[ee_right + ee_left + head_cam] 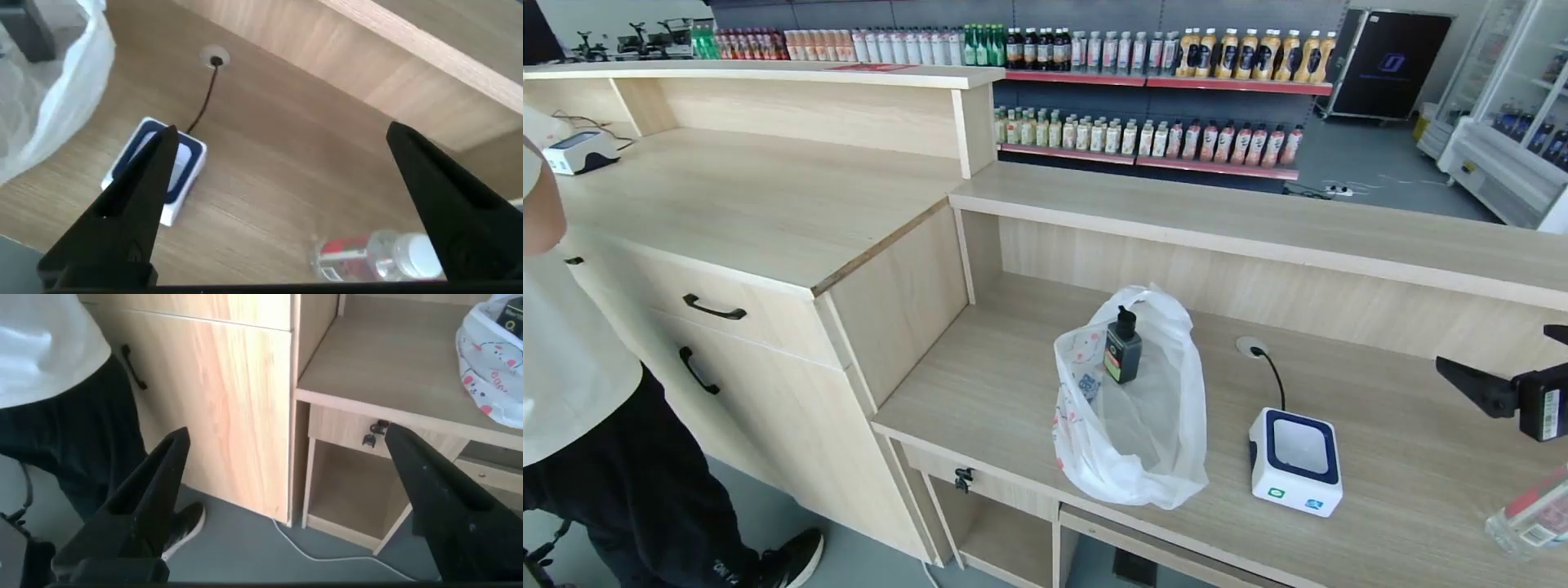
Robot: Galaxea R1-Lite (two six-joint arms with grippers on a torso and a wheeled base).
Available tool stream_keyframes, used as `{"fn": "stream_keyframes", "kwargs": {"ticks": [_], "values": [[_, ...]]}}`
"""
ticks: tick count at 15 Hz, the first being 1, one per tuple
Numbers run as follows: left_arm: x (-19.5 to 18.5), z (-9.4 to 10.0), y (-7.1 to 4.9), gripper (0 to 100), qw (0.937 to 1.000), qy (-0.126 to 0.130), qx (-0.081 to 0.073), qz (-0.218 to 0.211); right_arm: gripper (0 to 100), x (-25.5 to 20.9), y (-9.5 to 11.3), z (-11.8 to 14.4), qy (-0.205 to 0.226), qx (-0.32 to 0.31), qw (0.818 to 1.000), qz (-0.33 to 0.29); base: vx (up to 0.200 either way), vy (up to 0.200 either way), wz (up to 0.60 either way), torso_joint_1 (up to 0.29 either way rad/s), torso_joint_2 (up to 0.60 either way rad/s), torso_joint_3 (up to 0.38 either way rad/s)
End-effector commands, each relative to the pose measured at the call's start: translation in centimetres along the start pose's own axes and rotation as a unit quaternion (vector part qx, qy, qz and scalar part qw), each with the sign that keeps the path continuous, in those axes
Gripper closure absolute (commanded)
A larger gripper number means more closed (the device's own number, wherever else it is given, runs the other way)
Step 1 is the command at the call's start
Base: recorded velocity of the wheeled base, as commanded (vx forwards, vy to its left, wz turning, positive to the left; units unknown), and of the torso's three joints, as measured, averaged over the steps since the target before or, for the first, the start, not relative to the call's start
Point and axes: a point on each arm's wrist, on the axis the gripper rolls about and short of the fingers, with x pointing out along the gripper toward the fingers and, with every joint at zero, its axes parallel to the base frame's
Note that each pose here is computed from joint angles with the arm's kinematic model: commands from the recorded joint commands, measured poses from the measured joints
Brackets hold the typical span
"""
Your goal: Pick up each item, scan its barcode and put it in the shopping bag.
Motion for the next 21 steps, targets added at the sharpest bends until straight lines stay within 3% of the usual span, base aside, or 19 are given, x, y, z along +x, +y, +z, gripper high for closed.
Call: {"fn": "stream_keyframes", "kwargs": {"ticks": [1,4,11,14,21], "values": [[0.0,0.0,0.0,0,1.0,0.0,0.0,0.0,0,-1.2,-1.3,-1.1,0.036,0.013,0.998,-0.043,0.0,0.0,-0.6,0.002,0.01,0.002],[0.0,0.0,0.0,0,1.0,0.0,0.0,0.0,0,-0.6,-2.4,-3.4,0.113,0.033,0.991,-0.064,0.0,0.0,-0.6,0.004,0.0,0.006],[0.0,0.0,0.0,0,1.0,0.0,0.0,0.0,0,2.0,-4.0,-6.8,0.177,0.069,0.979,-0.079,0.0,0.0,-0.09,0.001,0.0,0.001],[0.0,0.0,0.0,0,1.0,0.0,0.0,0.0,0,4.5,-4.2,-8.8,0.192,0.088,0.976,-0.052,0.0,0.0,0.0,0.0,0.0,0.0],[0.0,0.0,0.0,0,1.0,0.0,0.0,0.0,0,6.6,-4.5,-10.7,0.196,0.081,0.976,-0.037,0.0,0.0,0.0,0.0,0.0,0.0]]}}
